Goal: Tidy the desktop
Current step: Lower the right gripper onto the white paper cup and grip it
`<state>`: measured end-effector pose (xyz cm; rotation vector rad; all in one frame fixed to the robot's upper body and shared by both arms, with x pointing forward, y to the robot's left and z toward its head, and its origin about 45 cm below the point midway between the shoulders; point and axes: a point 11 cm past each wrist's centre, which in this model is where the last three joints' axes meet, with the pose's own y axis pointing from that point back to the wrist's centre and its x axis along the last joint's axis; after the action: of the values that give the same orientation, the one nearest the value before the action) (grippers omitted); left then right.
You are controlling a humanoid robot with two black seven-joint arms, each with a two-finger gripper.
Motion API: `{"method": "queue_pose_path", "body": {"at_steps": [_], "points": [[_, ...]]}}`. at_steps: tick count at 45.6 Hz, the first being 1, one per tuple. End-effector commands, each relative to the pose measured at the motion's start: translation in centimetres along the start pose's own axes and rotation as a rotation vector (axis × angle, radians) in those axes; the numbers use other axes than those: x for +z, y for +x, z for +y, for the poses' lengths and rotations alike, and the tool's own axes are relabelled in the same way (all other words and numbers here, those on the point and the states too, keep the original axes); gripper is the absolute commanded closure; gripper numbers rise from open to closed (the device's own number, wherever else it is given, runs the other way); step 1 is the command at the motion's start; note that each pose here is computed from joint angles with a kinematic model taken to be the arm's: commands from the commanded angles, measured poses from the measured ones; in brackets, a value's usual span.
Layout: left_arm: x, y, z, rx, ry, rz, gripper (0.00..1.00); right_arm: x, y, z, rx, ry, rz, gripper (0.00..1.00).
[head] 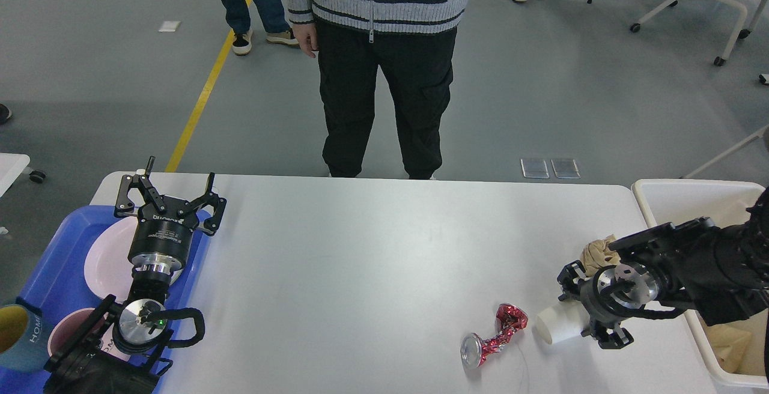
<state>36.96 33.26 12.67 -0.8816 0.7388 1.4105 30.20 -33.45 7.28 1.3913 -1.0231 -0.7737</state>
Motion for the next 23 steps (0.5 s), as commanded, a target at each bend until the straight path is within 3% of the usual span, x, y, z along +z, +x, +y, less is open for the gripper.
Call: {"method": "queue_pose_path", "body": {"at_steps": [1, 5, 9, 23], "points": [[0.0, 0.0, 0.0, 0.000, 0.000, -0.001, 0.04, 0.0, -0.1, 0.1, -0.010, -0.003, 0.001, 0.66], [0.0, 0.0, 0.0, 0.000, 0.000, 0.000, 0.04, 0.4, -0.1, 0.3, -0.021, -0.014, 0.005, 0.88], [0.0, 0.0, 0.0, 0.000, 0.000, -0.001, 0.04, 0.3, -0.1, 1.0, -0.024, -0.015, 0.011, 1.00], [0.0, 0.0, 0.0, 0.000, 0.000, 0.000, 0.04, 1.0, 0.5, 4.8, -0.030, -0.050, 0.088, 1.00]]}}
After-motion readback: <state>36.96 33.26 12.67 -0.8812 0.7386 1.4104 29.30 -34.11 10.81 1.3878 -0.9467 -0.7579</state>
